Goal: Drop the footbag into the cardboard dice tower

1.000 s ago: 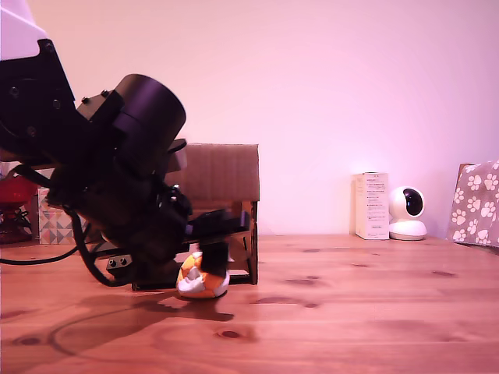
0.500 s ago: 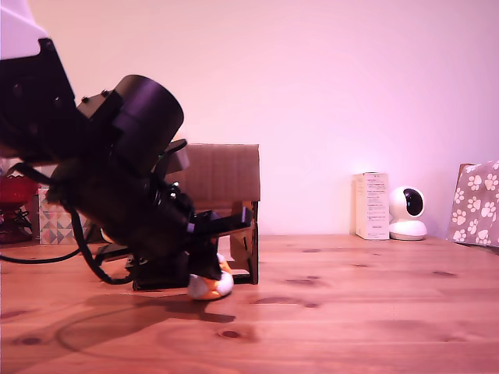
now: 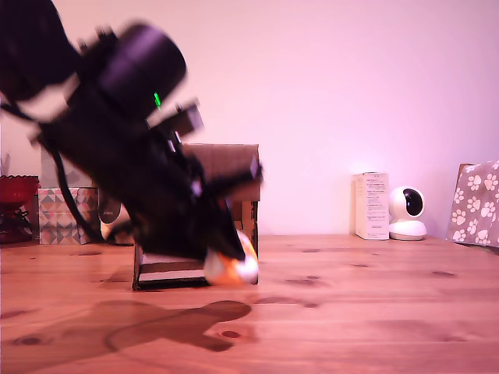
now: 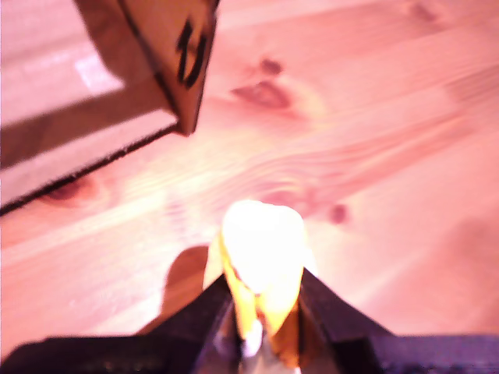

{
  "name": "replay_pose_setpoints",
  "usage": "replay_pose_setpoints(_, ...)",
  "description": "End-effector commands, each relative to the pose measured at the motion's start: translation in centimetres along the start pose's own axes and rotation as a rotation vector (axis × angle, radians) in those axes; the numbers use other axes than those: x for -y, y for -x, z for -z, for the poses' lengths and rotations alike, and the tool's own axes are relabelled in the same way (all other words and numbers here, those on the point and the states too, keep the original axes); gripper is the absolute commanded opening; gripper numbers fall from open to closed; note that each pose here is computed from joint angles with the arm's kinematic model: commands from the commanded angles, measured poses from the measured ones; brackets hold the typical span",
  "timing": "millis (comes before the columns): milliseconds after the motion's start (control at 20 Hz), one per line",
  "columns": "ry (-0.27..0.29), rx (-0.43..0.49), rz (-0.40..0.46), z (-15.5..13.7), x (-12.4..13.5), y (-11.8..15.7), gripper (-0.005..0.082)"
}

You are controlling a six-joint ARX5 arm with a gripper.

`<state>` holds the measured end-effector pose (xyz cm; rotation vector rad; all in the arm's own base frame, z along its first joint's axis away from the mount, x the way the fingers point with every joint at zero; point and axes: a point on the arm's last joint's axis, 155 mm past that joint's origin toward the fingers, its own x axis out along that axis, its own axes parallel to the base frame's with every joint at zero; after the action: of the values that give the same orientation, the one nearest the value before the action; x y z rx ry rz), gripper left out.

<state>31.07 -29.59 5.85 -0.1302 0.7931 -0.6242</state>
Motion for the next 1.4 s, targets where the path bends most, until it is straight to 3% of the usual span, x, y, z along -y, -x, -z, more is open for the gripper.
replay_pose_setpoints(0,-0.005,0.006,0.005,-0.2,0.1,1.0,0.0123)
replay_pose_setpoints(300,-0.016,0.131,0.055,-4.3,2.1,5.5,0.0123)
replay_pose_setpoints(450,-0.059,0.242,0.081,-7.2,3.2,8.4,0.0123)
replay_pose_setpoints(650,-0.163,0.425,-0.012,-11.3,2.6,12.1,0.0123)
replay_pose_setpoints(800,-0.184,0.533,-0.072,-13.8,1.6,13.7,0.0123)
replay_pose_setpoints(1100,-0.154,0.633,-0.112,-16.7,-0.4,14.2,0.0124)
replay_pose_setpoints(1350,-0.163,0.567,-0.133,-18.6,-2.3,11.7,0.0128)
